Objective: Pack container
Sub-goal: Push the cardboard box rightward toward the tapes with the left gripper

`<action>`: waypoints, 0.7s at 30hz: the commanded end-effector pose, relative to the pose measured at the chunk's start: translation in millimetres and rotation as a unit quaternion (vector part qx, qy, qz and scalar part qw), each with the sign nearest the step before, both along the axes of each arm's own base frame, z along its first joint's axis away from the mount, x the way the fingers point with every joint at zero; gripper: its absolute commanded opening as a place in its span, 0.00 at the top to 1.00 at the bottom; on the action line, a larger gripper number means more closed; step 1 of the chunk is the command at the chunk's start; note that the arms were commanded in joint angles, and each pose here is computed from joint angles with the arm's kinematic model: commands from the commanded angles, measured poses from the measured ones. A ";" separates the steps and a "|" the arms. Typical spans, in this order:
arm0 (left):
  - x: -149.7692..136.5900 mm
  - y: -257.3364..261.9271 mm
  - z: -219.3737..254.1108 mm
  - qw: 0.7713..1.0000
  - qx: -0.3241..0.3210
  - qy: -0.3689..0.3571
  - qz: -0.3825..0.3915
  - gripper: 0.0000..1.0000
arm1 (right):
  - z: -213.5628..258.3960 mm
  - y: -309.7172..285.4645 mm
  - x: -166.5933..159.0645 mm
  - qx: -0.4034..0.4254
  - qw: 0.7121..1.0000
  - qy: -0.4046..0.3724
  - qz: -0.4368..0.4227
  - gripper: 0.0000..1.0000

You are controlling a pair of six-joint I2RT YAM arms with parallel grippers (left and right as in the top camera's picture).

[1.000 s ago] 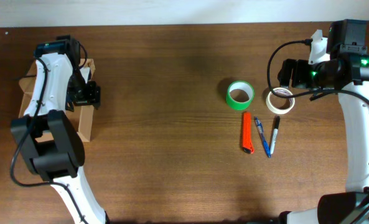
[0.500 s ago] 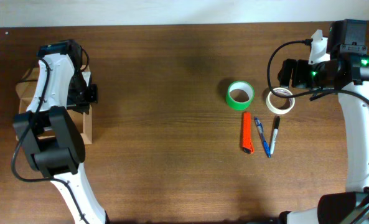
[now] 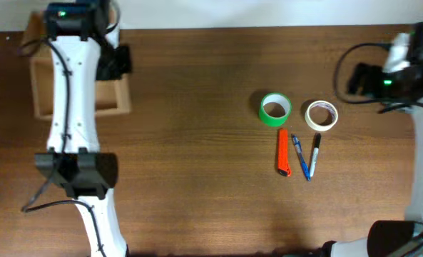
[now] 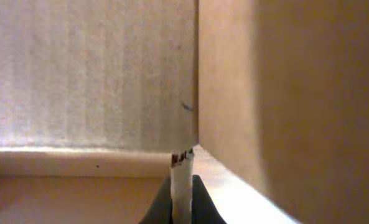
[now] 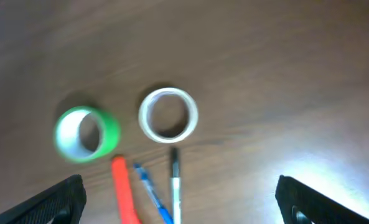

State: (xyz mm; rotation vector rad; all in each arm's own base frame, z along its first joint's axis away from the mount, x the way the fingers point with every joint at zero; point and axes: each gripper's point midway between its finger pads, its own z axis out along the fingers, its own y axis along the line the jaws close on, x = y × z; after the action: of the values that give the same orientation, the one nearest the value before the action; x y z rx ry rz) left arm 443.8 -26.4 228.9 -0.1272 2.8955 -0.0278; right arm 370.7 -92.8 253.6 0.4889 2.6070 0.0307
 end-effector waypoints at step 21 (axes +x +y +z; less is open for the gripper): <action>-81.9 -282.4 -43.2 0.983 -0.043 0.041 -0.176 0.98 | 10.8 -65.0 -31.2 0.028 0.991 -0.001 -0.133 0.01</action>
State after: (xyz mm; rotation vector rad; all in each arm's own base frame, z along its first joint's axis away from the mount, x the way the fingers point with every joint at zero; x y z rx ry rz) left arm 355.9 -307.0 228.9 0.4045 2.8627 -0.3073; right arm 335.0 -161.7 256.1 0.8548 2.5473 -0.0134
